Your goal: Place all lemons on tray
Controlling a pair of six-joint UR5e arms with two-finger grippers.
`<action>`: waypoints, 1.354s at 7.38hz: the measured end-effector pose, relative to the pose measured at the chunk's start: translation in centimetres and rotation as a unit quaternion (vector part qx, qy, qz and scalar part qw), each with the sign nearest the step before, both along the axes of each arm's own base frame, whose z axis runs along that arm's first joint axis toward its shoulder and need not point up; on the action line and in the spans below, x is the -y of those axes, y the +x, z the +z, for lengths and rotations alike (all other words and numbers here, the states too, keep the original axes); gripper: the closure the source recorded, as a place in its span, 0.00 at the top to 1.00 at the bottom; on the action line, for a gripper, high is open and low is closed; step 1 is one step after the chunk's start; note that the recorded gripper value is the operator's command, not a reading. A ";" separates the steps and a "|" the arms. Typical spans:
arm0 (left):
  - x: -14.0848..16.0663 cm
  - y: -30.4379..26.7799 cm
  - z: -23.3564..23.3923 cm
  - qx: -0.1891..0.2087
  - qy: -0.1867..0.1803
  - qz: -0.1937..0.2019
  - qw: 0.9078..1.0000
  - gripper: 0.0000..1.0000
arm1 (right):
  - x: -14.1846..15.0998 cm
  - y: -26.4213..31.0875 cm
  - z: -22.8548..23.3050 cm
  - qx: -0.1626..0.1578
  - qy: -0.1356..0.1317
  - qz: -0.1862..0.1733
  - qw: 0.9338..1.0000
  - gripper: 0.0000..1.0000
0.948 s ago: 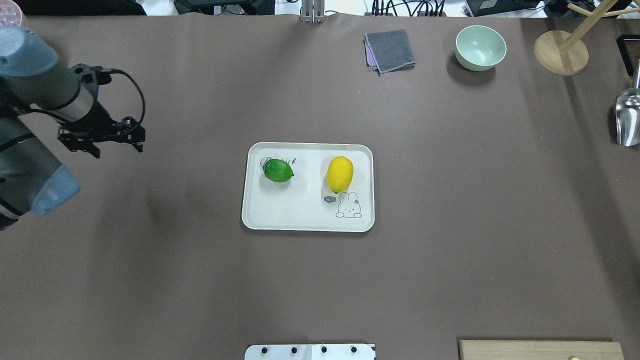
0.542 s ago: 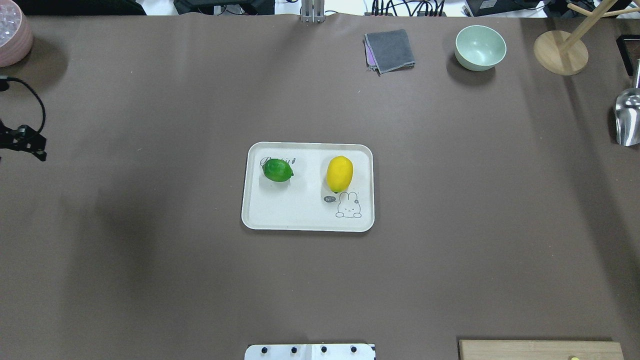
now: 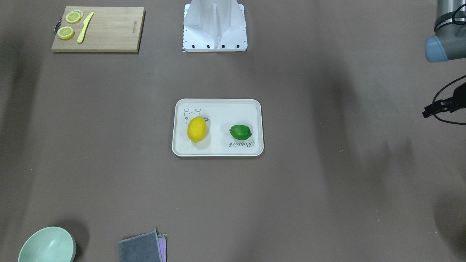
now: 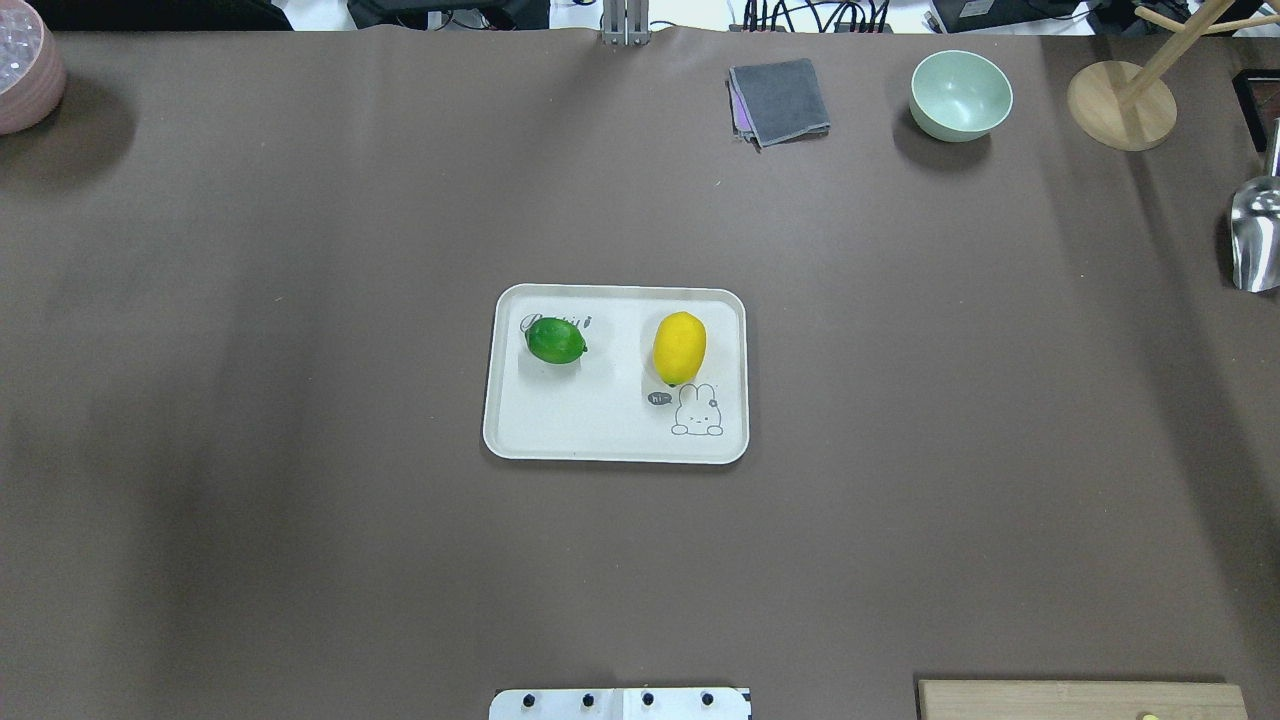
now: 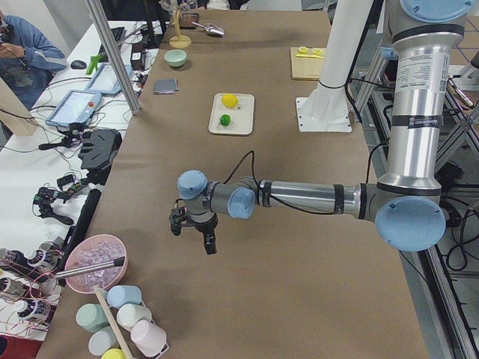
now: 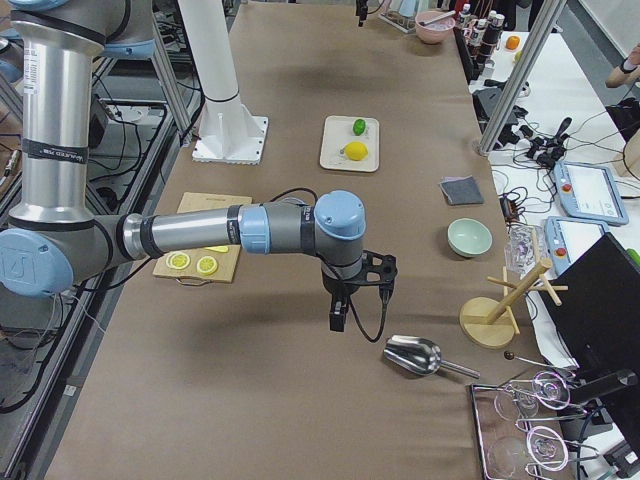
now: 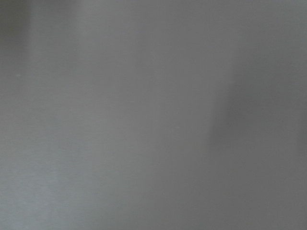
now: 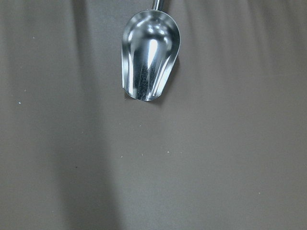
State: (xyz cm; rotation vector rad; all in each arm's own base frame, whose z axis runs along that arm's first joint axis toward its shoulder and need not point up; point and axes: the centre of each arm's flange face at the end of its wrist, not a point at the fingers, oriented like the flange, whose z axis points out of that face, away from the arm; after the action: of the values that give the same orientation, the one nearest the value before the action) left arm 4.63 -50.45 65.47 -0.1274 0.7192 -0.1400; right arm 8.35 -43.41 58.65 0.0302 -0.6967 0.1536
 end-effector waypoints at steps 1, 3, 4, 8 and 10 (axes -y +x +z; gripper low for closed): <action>-0.8 -2.1 1.0 0.000 0.009 0.001 1.000 0.98 | 0.0 0.0 0.0 0.000 0.000 0.000 1.000 1.00; -3.7 -7.0 3.6 -0.007 0.031 0.011 0.999 0.98 | 0.0 0.0 0.0 0.001 0.000 0.000 1.000 1.00; -5.7 -8.9 5.3 -0.012 0.033 0.013 0.999 0.98 | 0.0 0.0 0.0 0.001 0.000 0.000 1.000 1.00; -8.7 -13.5 6.4 -0.019 0.003 0.009 1.000 0.98 | 0.0 0.0 -0.1 0.000 0.001 0.000 1.000 1.00; -8.9 -13.7 5.1 -0.020 0.006 0.009 1.000 0.98 | 0.0 0.0 0.0 0.000 0.000 0.000 1.000 1.00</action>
State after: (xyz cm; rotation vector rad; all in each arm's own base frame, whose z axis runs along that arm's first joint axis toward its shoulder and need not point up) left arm -9.11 -41.60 70.57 -0.1261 0.7582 -0.1155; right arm 8.38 -43.42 58.61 0.0313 -0.6971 0.1540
